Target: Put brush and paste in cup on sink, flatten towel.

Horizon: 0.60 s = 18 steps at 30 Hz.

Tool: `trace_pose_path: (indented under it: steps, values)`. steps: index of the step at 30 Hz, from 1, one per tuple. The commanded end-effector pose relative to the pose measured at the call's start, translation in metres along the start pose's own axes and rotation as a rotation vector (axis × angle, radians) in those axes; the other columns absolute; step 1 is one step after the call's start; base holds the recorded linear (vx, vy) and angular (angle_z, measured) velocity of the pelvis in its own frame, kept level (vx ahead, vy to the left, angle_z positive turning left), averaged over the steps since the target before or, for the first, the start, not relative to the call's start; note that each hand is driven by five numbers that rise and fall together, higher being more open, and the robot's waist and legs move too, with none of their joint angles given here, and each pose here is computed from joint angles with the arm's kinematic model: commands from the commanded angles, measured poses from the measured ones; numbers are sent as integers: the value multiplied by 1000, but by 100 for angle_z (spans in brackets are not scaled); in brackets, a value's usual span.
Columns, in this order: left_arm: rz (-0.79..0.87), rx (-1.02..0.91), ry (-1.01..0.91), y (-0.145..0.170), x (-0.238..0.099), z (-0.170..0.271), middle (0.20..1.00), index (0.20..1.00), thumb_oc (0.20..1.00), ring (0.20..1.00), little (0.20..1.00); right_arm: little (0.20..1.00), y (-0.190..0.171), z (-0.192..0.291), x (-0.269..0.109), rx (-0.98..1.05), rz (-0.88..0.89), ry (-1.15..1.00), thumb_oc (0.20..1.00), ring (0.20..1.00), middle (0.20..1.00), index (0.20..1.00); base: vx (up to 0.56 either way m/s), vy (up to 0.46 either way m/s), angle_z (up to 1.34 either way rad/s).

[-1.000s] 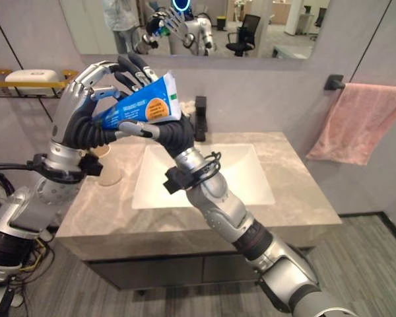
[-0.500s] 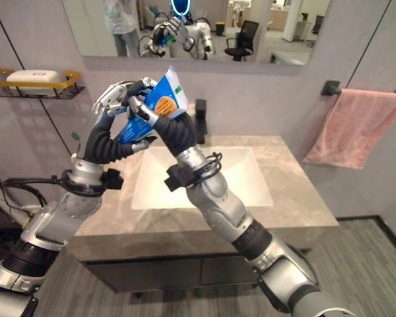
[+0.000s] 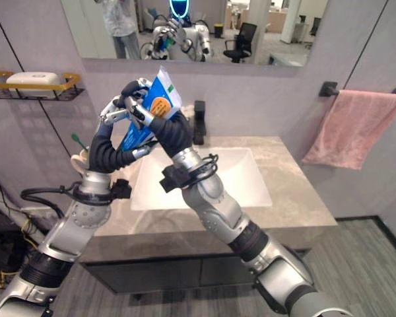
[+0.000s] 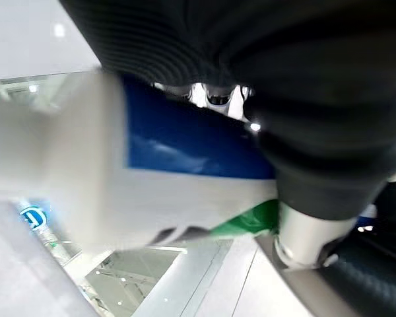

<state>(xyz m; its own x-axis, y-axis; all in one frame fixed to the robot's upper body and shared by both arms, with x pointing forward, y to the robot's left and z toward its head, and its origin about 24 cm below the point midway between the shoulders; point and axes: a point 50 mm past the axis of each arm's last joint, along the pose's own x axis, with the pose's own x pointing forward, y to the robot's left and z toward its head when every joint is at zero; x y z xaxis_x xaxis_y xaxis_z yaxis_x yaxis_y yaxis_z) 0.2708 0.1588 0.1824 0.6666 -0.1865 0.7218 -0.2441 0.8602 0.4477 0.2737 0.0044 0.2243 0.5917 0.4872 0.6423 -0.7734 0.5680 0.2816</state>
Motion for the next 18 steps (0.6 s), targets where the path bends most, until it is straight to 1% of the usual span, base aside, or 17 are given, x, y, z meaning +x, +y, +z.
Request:
trace_pose_path:
  steps: [1, 3, 4, 6, 9, 10, 11, 12, 13, 16, 18]
  values:
    - [87, -10, 4, 17, 11, -1, 1000, 1000, 1000, 1000, 1000, 200, 27, 49, 21, 46, 91, -286, 200, 200, 200, 200, 0, 0, 0]
    - [105, -33, 20, 17, 10, -2, 1000, 1000, 1000, 1000, 1000, 200, 26, 51, 21, 44, 71, -301, 200, 200, 200, 200, 0, 0, 0]
    - [110, -65, 86, 12, 4, -12, 1000, 1000, 1000, 1000, 1000, 200, 27, 51, 25, 56, 58, -309, 200, 200, 200, 200, 0, 0, 0]
    - [145, -86, 122, 22, -3, -17, 1000, 1000, 1000, 1000, 1000, 200, 23, 62, 24, 35, 44, -355, 200, 200, 200, 200, 0, 0, 0]
    - [174, -103, 158, 27, -8, -22, 1000, 1000, 1000, 1000, 1000, 200, 19, 64, 22, 31, 20, -370, 200, 200, 200, 200, 0, 0, 0]
    - [170, -152, 121, 18, -14, -10, 1000, 1000, 1000, 1000, 1000, 200, 18, 69, 19, 21, 14, -397, 200, 200, 200, 200, 0, 0, 0]
    - [132, -169, 195, 7, -27, -15, 1000, 1000, 1000, 1000, 1000, 200, 11, 75, 13, -31, -7, -424, 200, 200, 200, 200, 0, 0, 0]
    - [131, -171, 198, 6, -28, -15, 1000, 1000, 1000, 1000, 1000, 200, 10, 75, 12, -33, -10, -422, 200, 200, 200, 200, 0, 0, 0]
    - [99, -187, 206, 4, -37, -8, 1000, 1000, 1000, 1000, 1000, 200, 9, 75, 12, -53, -41, -421, 200, 200, 200, 200, -1, 0, 4]
    - [75, -187, 195, 7, -40, -4, 1000, 1000, 1000, 1000, 1000, 200, 7, 76, 14, -67, -60, -424, 200, 200, 200, 200, -2, 3, 6]
    - [47, -155, 192, 15, -48, -3, 1000, 1000, 1000, 1000, 1000, 200, 2, 83, 16, -100, -77, -451, 200, 200, 200, 200, -10, 11, 18]
